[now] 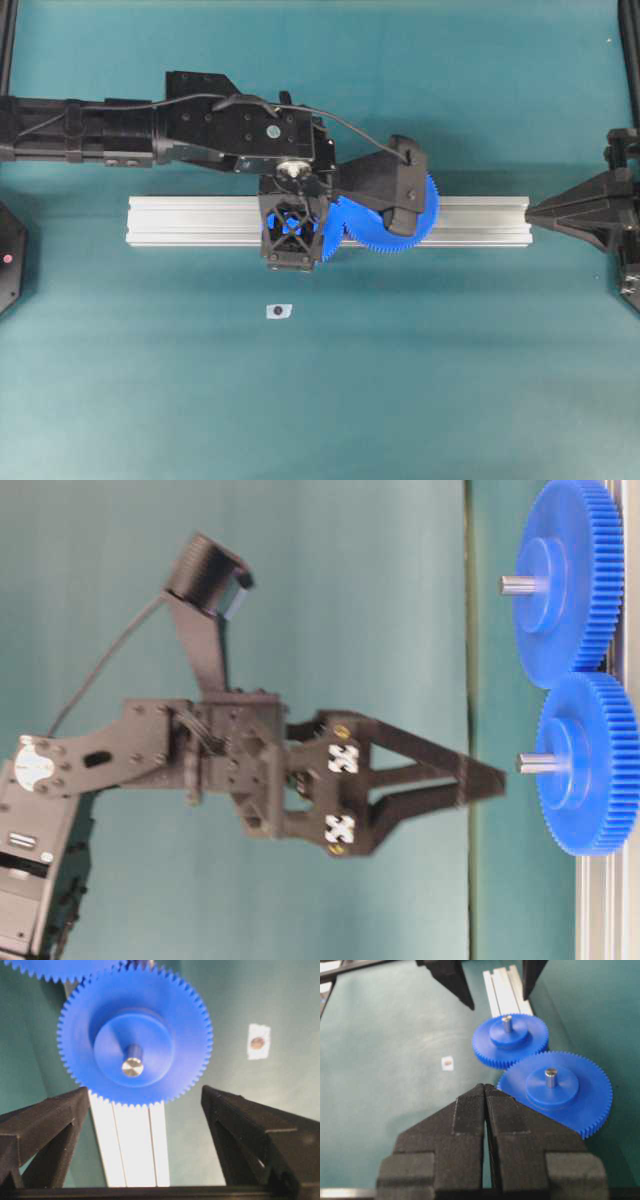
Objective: Find the location of the shaft and insert the small gear.
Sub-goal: 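Raise the open left gripper away from the mounted gear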
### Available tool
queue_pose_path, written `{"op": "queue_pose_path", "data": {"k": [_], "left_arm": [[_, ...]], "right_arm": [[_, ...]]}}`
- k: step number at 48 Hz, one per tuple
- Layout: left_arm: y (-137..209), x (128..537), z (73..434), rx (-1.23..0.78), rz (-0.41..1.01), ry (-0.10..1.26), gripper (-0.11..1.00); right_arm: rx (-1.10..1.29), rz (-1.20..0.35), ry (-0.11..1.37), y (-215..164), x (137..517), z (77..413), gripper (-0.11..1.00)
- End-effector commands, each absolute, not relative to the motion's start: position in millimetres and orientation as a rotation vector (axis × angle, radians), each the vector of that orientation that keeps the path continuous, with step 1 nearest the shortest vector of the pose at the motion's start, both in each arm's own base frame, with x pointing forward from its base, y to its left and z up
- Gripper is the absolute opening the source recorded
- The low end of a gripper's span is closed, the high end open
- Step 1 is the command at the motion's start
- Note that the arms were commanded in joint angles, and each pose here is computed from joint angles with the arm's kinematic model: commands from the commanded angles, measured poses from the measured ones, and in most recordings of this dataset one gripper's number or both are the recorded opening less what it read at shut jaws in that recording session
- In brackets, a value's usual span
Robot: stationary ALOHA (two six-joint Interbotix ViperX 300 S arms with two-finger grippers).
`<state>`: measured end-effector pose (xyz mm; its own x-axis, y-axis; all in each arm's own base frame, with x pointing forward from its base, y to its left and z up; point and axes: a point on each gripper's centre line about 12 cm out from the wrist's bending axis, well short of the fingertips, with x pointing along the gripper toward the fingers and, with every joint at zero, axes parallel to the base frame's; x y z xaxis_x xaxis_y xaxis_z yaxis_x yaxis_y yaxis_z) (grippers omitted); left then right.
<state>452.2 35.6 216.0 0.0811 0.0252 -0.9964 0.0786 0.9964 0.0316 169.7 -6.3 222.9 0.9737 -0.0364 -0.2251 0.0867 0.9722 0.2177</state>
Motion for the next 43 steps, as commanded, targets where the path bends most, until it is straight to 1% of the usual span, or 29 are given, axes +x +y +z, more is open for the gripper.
{"op": "queue_pose_path", "data": {"k": [1, 12, 43], "left_arm": [[37.5, 456.6, 236.8, 0.085, -0.028, 1.427, 0.94], [37.9, 461.9, 253.0, 0.088, -0.023, 1.379, 0.94], [38.7, 453.7, 275.4, 0.068, 0.0, 1.334, 0.93]], "right_arm": [[0.241, -0.064, 0.206, -6.7, 172.0, 228.8, -0.01], [0.241, -0.064, 0.208, -6.7, 171.8, 228.2, -0.01], [0.242, -0.064, 0.206, -6.7, 171.7, 227.9, -0.01]]}}
